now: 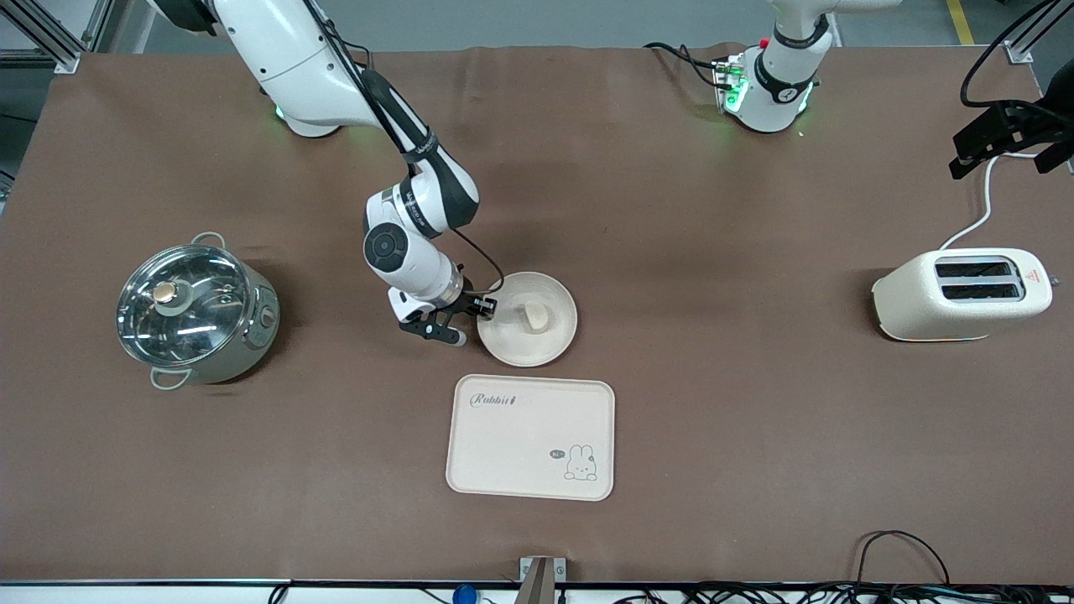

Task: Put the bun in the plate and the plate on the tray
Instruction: 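Raise the left arm away while the right gripper lowers to the plate, then pinch the plate rim with the right gripper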

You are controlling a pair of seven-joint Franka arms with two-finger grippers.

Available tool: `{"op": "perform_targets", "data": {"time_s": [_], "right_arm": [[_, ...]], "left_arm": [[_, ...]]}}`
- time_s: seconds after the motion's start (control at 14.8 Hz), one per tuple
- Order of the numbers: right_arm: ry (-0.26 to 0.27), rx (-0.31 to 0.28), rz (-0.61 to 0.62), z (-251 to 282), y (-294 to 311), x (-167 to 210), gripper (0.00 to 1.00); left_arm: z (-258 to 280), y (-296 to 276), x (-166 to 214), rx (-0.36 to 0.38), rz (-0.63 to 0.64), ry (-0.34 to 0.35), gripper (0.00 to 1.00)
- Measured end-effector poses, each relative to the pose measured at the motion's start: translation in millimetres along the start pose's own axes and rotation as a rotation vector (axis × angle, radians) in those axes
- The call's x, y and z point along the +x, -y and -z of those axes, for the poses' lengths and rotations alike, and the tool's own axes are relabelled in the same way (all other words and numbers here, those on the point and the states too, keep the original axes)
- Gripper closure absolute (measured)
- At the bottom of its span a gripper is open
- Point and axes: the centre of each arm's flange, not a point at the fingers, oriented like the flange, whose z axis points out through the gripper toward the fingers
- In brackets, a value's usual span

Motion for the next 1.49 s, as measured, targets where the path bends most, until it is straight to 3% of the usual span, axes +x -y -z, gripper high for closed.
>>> {"op": "perform_targets", "data": {"time_s": [0.27, 0.41, 0.61, 0.88, 1.15, 1.49], "right_arm": [[0.001, 0.0, -0.002, 0.0, 0.1, -0.1, 0.71], [0.0, 0.003, -0.002, 1.0, 1.8, -0.3, 0.87], [-0.004, 0.014, -0.032, 6.4, 7.1, -0.6, 0.93], [-0.009, 0.024, -0.066, 13.1, 9.1, 6.1, 0.95], [0.04, 0.011, -0.1, 32.6, 5.6, 30.6, 0.95], [0.023, 0.042, -0.114, 42.9, 9.1, 37.8, 0.95]], "left_arm": [[-5.0, -2.5, 0.3, -0.012, -0.005, 0.011, 0.0], [-8.0, -4.9, 0.7, -0.015, -0.01, 0.017, 0.0], [-11.1, -6.1, 2.5, -0.015, -0.012, 0.023, 0.0], [-11.3, -10.2, 2.3, -0.015, -0.02, 0.023, 0.0], [-11.3, -25.7, 2.4, -0.021, -0.048, 0.017, 0.0], [-19.6, -41.2, 9.5, -0.021, -0.074, 0.017, 0.0]]}}
